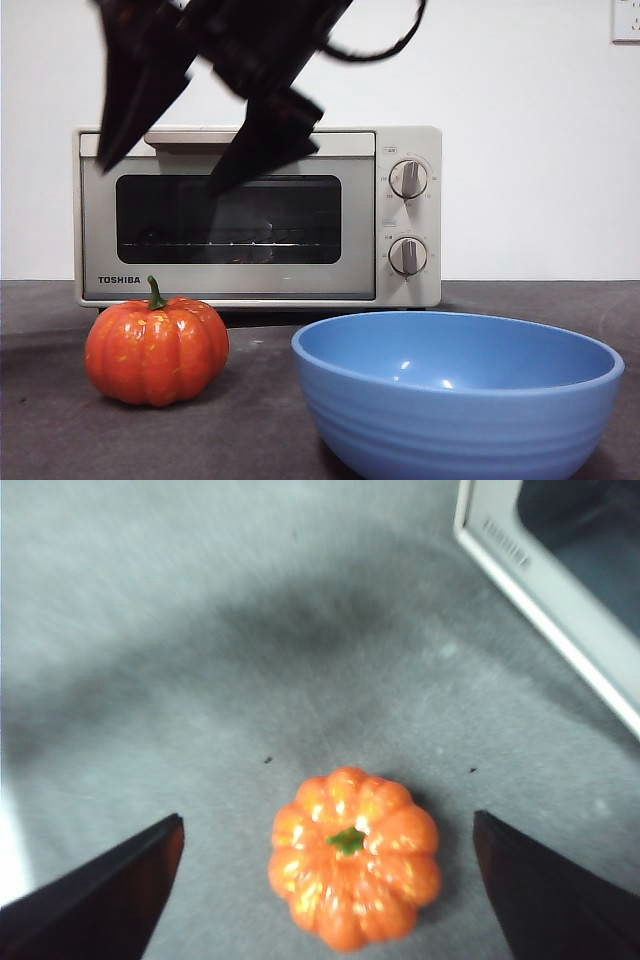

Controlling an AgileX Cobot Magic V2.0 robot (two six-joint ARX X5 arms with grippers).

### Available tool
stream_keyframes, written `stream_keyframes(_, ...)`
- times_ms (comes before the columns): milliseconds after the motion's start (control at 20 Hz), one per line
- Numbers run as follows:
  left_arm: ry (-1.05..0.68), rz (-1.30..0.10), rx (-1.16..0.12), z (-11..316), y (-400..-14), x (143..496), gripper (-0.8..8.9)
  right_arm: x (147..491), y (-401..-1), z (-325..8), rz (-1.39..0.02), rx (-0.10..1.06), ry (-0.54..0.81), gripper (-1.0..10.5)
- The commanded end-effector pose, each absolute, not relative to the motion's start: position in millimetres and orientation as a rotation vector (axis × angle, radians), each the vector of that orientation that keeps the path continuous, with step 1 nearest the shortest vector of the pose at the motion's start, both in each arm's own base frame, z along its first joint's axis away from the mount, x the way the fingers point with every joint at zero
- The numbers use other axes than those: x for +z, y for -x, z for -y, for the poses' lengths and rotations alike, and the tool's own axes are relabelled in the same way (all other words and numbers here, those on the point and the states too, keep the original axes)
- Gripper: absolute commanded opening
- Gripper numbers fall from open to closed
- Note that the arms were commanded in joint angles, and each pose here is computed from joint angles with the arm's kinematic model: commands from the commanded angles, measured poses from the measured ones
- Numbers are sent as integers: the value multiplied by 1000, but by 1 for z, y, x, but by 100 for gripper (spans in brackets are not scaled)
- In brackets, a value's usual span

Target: Place pumpkin in the steamer

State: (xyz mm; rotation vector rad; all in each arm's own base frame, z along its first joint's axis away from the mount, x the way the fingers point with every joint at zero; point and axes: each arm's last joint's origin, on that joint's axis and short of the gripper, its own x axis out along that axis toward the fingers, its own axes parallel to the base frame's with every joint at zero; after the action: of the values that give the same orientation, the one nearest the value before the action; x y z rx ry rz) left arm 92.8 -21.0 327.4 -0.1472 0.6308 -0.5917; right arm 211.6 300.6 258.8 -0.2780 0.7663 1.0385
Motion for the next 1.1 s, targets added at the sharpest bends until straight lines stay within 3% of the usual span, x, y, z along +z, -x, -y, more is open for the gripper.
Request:
stream_keyframes(50,133,-597,-602,21,-92,335,15,247,-211,-317,-765,1039,299,497)
stream_keyframes(400,133,-597,-602,21,-92,335,15,213,-214,-331,-817,983,364,516)
stream_keyframes(1100,134,-598,-601,21,-92,335,15,177,-222,-341,-860,927,410,553)
